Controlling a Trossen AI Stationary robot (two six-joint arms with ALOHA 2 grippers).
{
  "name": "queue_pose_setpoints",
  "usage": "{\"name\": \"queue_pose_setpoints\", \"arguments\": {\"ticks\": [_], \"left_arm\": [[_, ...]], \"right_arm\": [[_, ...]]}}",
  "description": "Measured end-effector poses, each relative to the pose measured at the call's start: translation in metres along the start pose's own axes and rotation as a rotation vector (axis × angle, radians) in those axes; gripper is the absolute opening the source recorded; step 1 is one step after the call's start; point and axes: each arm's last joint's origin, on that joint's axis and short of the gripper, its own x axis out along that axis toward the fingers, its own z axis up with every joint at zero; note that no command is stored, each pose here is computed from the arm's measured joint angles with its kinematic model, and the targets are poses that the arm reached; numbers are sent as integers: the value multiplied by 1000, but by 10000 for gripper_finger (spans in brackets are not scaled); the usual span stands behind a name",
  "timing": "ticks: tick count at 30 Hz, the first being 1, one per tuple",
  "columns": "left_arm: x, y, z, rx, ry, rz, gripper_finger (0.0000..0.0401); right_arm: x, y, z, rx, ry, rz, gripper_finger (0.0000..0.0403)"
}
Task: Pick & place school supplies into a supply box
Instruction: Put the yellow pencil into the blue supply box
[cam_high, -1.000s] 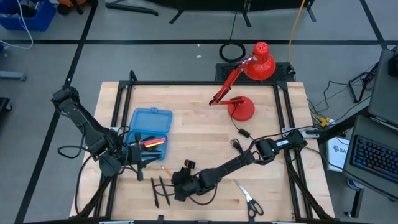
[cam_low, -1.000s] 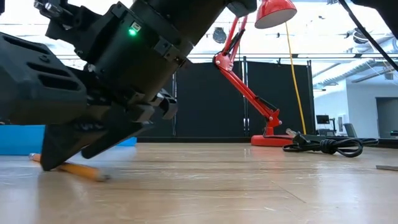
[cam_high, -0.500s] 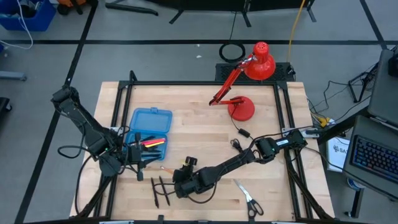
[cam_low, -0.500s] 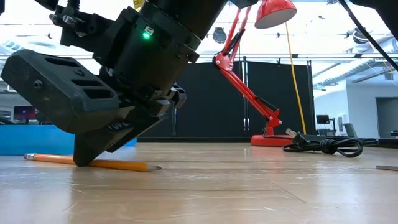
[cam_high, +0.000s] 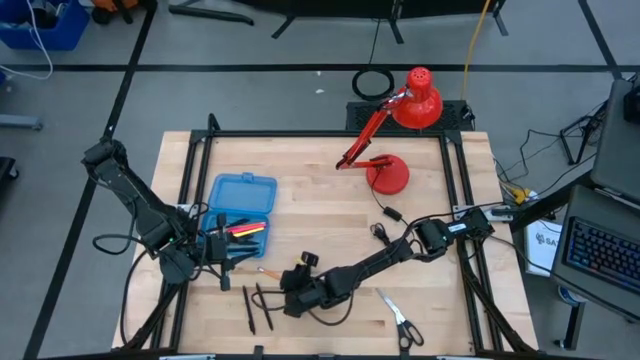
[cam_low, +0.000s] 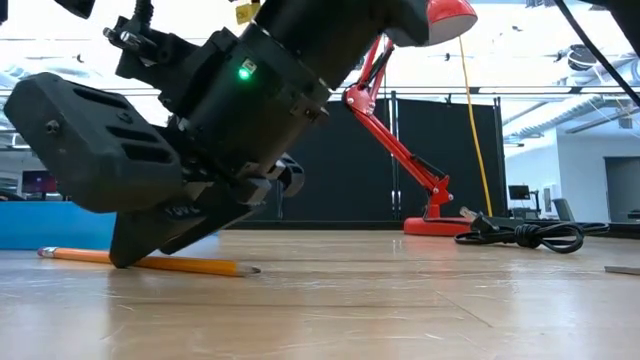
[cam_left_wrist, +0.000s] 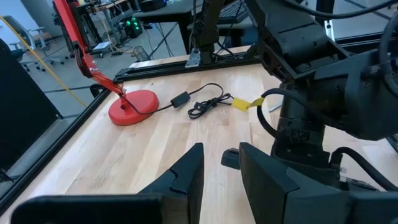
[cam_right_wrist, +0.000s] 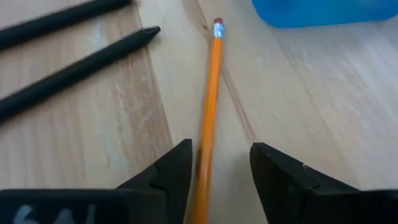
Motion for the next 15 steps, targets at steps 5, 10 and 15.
{"name": "queue_pose_setpoints", "arguments": {"ticks": [5, 10, 15], "left_arm": [[0, 0, 0, 1, 0, 2, 106], [0, 0, 0, 0, 0, 5, 106], [0, 0, 0, -1, 0, 5, 106]], "right_arm": [[1, 5, -2, 10, -45, 33, 121], [2, 9, -1, 30, -58, 85, 96], [9, 8, -11, 105, -98, 119, 79]]}}
